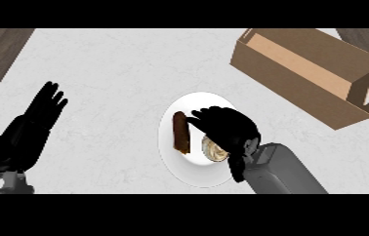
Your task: Pick the cupcake from the plate and place it in the cardboard box
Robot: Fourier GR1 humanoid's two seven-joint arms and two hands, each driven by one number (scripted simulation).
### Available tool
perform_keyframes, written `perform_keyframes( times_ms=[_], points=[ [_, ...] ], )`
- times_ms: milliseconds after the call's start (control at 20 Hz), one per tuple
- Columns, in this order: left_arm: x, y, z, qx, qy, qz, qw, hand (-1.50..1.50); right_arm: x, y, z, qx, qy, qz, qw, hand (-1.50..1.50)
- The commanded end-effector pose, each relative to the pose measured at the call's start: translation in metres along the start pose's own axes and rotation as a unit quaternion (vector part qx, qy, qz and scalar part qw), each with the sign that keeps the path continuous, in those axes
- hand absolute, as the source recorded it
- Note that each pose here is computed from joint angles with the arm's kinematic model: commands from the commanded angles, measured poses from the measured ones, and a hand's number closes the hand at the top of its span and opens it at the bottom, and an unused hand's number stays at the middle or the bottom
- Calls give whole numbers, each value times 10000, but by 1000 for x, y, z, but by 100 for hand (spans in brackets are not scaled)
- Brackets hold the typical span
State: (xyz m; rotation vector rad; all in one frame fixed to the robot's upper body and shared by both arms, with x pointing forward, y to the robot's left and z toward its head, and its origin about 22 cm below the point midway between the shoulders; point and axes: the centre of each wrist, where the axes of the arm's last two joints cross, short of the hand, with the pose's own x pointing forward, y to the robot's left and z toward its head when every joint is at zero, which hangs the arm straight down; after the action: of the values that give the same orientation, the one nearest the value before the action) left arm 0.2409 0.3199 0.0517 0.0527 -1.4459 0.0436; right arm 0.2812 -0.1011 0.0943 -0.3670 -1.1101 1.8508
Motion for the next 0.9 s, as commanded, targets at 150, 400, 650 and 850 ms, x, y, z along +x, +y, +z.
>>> perform_keyframes(
  times_ms=[150, 400, 650, 850],
  points=[
    [-2, -3, -15, 8, 20, 29, 10000, 0, -4, 28, -5, 190, 31, 50, 9998, -150],
    [14, 6, -16, 114, 10, -8, 9999, 0, 0, 26, -15, 286, 100, 33, 9995, -150],
    [-7, 0, 8, 23, 94, 45, 9999, 0, 3, 36, -34, 420, 149, 150, 9989, -150],
    [-6, 17, 0, -12, 74, 40, 10000, 0, -8, 23, -37, 385, 183, 85, 9991, -150]
  ],
)
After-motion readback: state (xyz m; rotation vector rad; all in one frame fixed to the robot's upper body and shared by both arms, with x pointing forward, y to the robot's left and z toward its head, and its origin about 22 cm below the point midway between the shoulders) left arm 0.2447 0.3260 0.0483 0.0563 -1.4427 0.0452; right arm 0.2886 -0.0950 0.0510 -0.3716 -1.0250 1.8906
